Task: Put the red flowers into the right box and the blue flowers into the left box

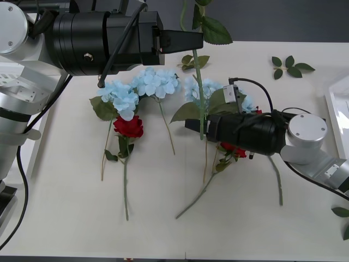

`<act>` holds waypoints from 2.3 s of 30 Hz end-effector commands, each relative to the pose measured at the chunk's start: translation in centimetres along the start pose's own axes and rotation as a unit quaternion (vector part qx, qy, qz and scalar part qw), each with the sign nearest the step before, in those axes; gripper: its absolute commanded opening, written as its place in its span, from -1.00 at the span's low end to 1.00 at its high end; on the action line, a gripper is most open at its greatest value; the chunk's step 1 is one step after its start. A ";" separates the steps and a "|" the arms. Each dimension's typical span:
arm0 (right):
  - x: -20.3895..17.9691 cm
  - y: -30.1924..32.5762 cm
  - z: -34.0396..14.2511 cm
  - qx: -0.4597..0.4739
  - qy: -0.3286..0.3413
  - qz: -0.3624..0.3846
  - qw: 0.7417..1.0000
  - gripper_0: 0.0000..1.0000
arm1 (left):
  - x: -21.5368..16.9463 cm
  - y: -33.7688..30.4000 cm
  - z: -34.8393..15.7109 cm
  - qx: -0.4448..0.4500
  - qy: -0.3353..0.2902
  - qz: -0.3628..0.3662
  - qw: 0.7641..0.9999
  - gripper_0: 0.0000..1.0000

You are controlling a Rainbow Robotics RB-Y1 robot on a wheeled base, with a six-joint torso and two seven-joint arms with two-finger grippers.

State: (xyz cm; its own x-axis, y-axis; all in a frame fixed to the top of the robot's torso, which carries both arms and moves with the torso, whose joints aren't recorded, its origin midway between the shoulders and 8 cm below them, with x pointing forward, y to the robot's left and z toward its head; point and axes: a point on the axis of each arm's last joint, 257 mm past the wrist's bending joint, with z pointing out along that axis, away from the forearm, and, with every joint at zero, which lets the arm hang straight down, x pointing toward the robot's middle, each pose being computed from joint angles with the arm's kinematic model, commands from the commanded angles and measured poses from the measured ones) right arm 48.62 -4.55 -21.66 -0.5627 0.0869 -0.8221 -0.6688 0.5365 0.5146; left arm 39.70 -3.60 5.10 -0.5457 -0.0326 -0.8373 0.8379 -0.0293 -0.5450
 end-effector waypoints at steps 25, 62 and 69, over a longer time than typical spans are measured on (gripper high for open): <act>-6.0 3.4 -11.8 -0.103 -0.001 -0.043 0.994 1.00 | -0.9 -1.3 0.2 0.008 0.002 0.043 0.999 -1.00; -8.8 20.4 -11.5 -0.238 -0.190 -0.050 0.951 1.00 | -0.9 -1.3 0.2 0.008 0.002 0.043 0.999 -1.00; -9.4 21.4 -10.0 -0.240 -0.203 -0.054 0.948 1.00 | -0.9 -1.3 0.2 0.008 0.002 0.043 0.999 -1.00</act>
State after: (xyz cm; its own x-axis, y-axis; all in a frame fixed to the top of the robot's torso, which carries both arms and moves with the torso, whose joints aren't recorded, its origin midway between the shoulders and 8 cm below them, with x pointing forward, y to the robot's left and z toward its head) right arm 35.63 -3.47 -2.13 -0.3145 0.4122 -0.8551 -0.8984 0.1618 0.4084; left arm 39.70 -3.60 5.10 -0.5455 -0.0326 -0.8375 0.8381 -0.0291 -0.5447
